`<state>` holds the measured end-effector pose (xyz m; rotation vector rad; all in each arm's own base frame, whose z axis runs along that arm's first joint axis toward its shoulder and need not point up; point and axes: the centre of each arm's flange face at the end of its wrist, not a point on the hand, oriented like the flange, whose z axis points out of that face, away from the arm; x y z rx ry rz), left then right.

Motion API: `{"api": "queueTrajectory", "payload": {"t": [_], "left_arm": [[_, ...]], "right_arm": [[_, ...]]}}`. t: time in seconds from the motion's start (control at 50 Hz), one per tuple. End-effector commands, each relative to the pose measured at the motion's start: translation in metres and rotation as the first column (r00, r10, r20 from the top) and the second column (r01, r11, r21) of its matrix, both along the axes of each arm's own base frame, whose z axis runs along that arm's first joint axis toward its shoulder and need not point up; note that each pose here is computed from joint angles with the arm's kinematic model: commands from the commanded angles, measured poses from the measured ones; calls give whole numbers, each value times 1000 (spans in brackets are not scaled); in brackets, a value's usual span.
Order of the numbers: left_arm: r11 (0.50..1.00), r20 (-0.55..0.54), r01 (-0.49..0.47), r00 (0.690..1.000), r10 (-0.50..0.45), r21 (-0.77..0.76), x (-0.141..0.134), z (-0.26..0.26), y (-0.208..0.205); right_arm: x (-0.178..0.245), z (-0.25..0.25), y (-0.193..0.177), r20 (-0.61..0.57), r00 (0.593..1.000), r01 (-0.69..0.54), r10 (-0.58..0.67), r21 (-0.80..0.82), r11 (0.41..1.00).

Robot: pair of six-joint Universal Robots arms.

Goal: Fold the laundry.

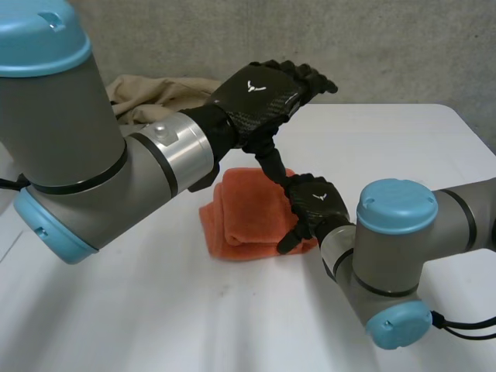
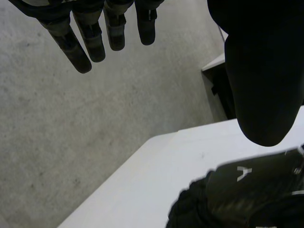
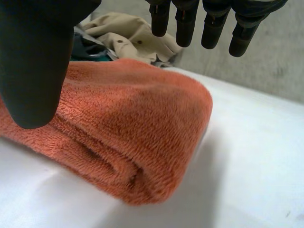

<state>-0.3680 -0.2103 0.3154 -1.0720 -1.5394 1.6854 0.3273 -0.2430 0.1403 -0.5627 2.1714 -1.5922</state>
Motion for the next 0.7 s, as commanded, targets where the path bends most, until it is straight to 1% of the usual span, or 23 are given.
{"api": "queueTrajectory", "payload": {"t": [0.02, 0.12, 0.24, 0.32, 0.4, 0.42, 0.48, 0.5, 0.56, 0.58, 0.64, 0.66, 0.7], "left_arm": [[1000, -6, 2, 1000, -2, -6, 0, 3, 2], [1000, 1, -7, 1000, 7, 2, 2, 0, -3], [1000, 3, -21, 1000, 21, 12, 5, -3, -8], [999, 4, -27, 1000, 27, 16, 6, -4, -11], [999, 4, -32, 999, 32, 17, 7, -4, -12], [999, 2, -35, 999, 35, 15, 8, -3, -13], [999, 0, -38, 999, 38, 12, 8, -3, -15], [999, -1, -37, 999, 37, 9, 8, -2, -15], [999, -2, -38, 999, 38, 7, 8, -1, -15], [999, -3, -37, 999, 37, 9, 8, -1, -15], [999, -3, -37, 999, 37, 9, 8, -1, -15], [999, -2, -37, 999, 37, 7, 8, -1, -15], [999, -3, -33, 999, 34, 6, 7, -1, -14]], "right_arm": [[0, -22, -15, -4, 1000, 29, -29, 57, 998], [4, -36, -27, -6, 999, 45, -45, 70, 997], [9, -42, -40, -6, 999, 49, -49, 41, 998], [5, -38, -53, 9, 997, 72, -72, 24, 997], [-8, -25, -71, 54, 990, 127, -127, 0, 992], [-13, -19, -85, 90, 985, 154, -151, -31, 988], [-20, -12, -108, 132, 974, 198, -186, -80, 977], [-26, -10, -125, 147, 966, 228, -211, -106, 968], [-45, -9, -155, 151, 947, 303, -283, -130, 944], [-60, -9, -176, 145, 930, 357, -337, -145, 923], [-87, -8, -207, 132, 899, 436, -418, -168, 884], [-105, -8, -226, 122, 879, 476, -461, -180, 861], [-121, -9, -243, 118, 862, 507, -493, -192, 840]]}}
